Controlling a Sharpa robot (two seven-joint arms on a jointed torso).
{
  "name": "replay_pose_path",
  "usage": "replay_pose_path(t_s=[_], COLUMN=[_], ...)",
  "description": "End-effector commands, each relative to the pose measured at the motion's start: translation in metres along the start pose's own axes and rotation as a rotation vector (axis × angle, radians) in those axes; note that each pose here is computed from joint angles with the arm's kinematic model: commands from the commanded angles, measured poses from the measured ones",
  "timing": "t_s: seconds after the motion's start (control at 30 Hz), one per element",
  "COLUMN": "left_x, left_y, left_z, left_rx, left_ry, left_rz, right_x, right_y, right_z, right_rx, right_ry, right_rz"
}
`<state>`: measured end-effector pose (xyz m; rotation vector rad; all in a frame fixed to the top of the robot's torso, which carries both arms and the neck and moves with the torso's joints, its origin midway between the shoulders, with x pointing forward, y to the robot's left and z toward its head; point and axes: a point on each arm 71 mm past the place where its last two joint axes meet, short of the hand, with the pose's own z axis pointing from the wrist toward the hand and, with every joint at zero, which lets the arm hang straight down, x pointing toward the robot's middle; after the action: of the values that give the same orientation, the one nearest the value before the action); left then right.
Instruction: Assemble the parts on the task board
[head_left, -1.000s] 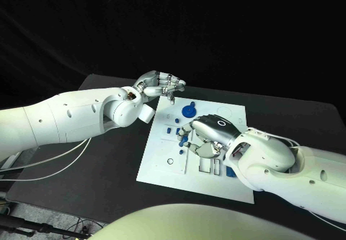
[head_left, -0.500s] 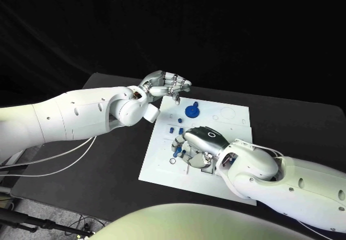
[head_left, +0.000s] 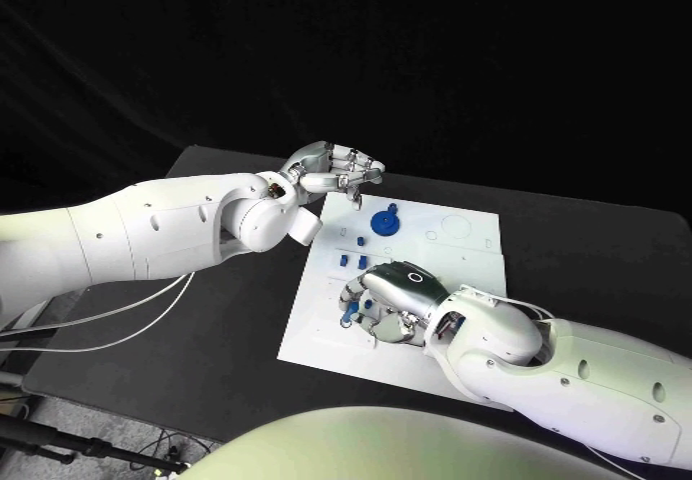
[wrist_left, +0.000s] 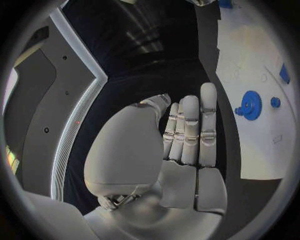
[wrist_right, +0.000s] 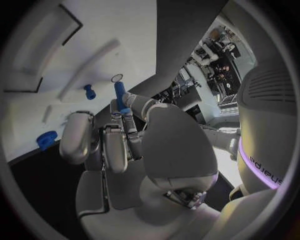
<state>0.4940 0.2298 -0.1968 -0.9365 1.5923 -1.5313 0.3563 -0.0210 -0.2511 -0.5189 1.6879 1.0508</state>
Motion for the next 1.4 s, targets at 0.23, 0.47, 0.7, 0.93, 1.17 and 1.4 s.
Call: replay_pose_path(t_s=[0.23,0.47,0.7,0.93,1.17,1.4], left_x=[0.0025,0.0025,0.0027,0.0025,0.0026,0.0016], left_y=[-0.0012,-0.0012,-0.0013,-0.0012,-0.0011,-0.0009], left_z=[0.0006,0.0004,0.0002,-0.0003,-0.0003,-0.0008], left_rx=[0.004,0.004,0.003,0.001,-0.002,-0.004], left_ry=[0.018,0.018,0.02,0.021,0.024,0.023], left_rz=[-0.013,-0.013,-0.013,-0.014,-0.015,-0.015], right_x=[0.008,0.012,0.014,0.015,0.015,0.014], right_y=[0.003,0.001,0.0,-0.001,0.0,0.001], right_z=[0.001,0.002,0.003,0.004,0.003,-0.001], right_rx=[-0.019,-0.011,0.005,0.017,0.015,0.01], right_ry=[0.033,0.044,0.05,0.044,0.042,0.042], right_rz=[-0.007,-0.011,-0.038,-0.06,-0.068,-0.068])
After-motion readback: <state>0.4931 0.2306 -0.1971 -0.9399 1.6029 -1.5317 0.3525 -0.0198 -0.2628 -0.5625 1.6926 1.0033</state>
